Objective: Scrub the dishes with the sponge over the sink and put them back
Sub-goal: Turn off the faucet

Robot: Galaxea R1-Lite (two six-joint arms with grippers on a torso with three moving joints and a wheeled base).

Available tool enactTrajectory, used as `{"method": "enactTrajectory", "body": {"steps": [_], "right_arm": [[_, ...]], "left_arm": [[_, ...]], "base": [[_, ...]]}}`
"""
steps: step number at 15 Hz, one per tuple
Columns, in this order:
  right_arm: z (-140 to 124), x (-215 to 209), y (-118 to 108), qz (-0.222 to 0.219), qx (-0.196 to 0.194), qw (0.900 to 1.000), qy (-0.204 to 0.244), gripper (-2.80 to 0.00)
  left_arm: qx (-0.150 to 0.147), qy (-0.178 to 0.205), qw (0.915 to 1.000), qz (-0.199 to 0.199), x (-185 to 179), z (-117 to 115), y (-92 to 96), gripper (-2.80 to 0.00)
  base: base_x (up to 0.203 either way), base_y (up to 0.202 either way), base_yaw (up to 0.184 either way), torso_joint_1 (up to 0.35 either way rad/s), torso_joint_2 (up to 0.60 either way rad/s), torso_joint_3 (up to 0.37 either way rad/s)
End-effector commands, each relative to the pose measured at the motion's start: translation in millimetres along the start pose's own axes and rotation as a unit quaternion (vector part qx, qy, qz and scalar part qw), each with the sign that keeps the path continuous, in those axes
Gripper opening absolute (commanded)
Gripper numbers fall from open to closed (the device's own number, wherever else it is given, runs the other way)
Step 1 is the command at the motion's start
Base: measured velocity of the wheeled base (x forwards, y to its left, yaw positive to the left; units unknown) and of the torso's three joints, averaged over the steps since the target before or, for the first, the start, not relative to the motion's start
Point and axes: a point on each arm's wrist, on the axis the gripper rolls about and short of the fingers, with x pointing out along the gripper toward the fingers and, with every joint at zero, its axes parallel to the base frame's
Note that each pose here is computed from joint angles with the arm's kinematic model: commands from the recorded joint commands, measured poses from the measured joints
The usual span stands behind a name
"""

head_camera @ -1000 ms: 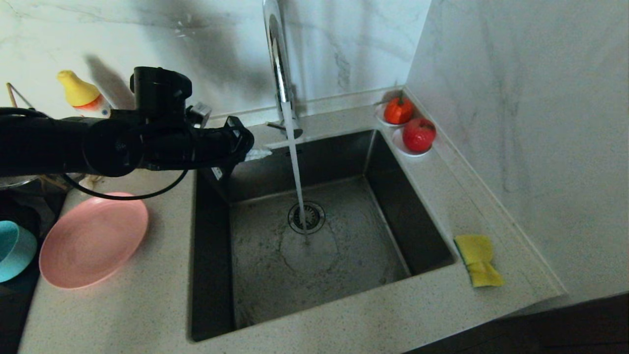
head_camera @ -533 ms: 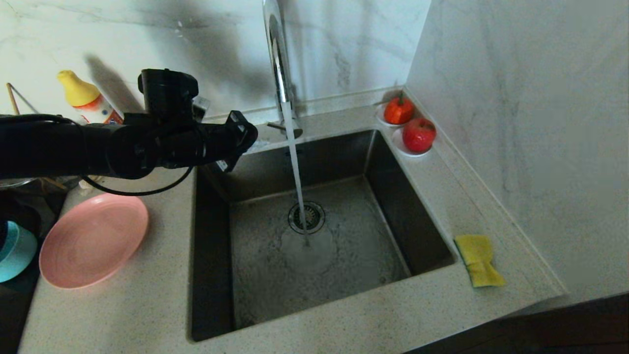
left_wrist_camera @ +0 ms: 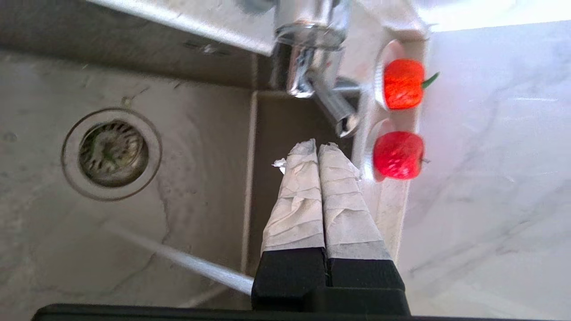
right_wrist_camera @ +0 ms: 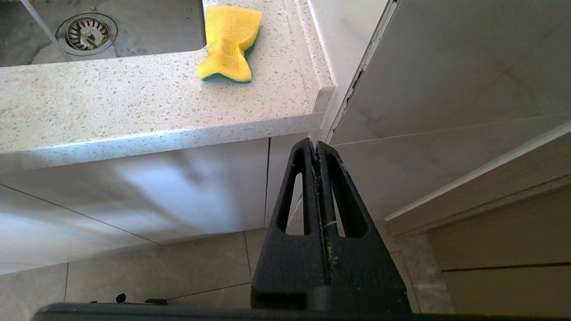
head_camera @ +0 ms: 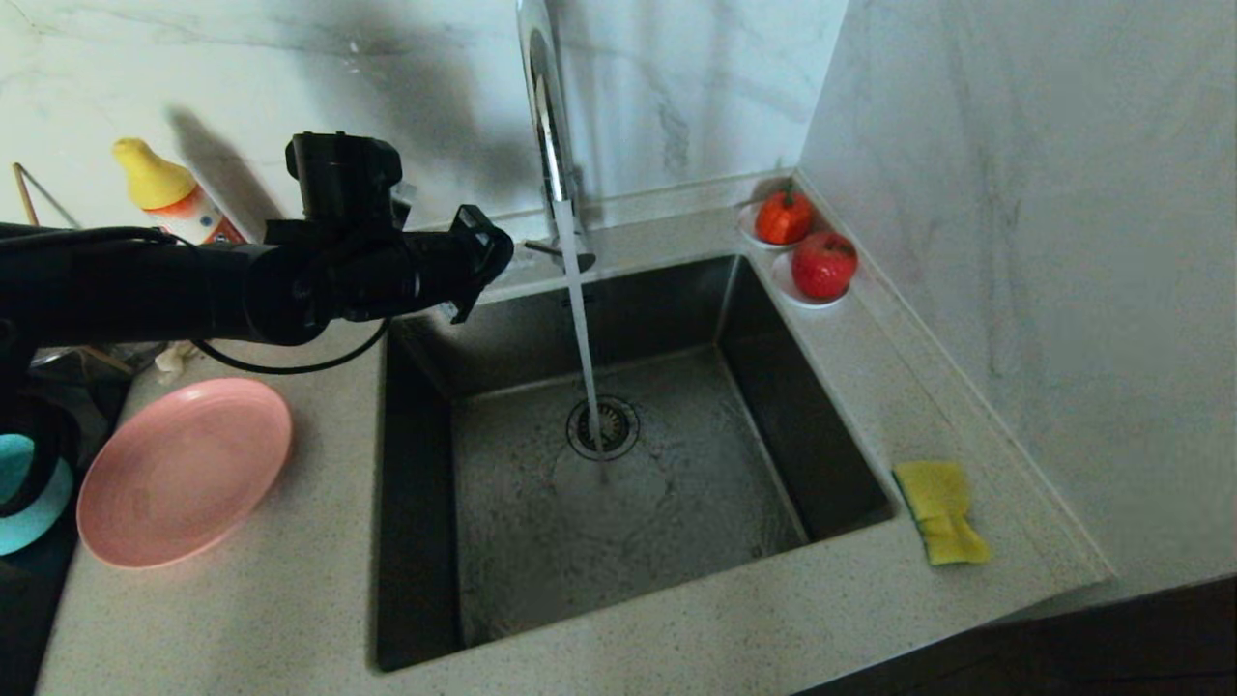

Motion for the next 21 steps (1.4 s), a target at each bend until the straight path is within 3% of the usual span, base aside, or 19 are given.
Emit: {"method": "enactTrajectory", "body": {"steps": [1,7,14,21], "right_arm": [[0,0,0,0.0,0.0,1.0,0.001,-2.8],[0,0,0,0.0,0.0,1.0,0.001,-2.8],[0,0,0,0.0,0.0,1.0,0.001,-2.8],[0,0,0,0.0,0.0,1.0,0.001,-2.8]], "left_arm": [[-0.004,-0.005,0.9999,-0.01,2,2,-1.9,-2.8],[-0.006,-0.008,0.9998,-0.016,6,3,-0.7,-2.8],[0.004,-0.051,0.9985,-0.021,25,10,-7.3,-2.8],[0.008,-0.064,0.9975,-0.028,34,14,-7.5,-2.8]], "base": [[0.0,0.0,0.0,0.0,0.0,0.0],[0.0,0.0,0.0,0.0,0.0,0.0],[0.0,0.0,0.0,0.0,0.0,0.0],[0.0,0.0,0.0,0.0,0.0,0.0]]}}
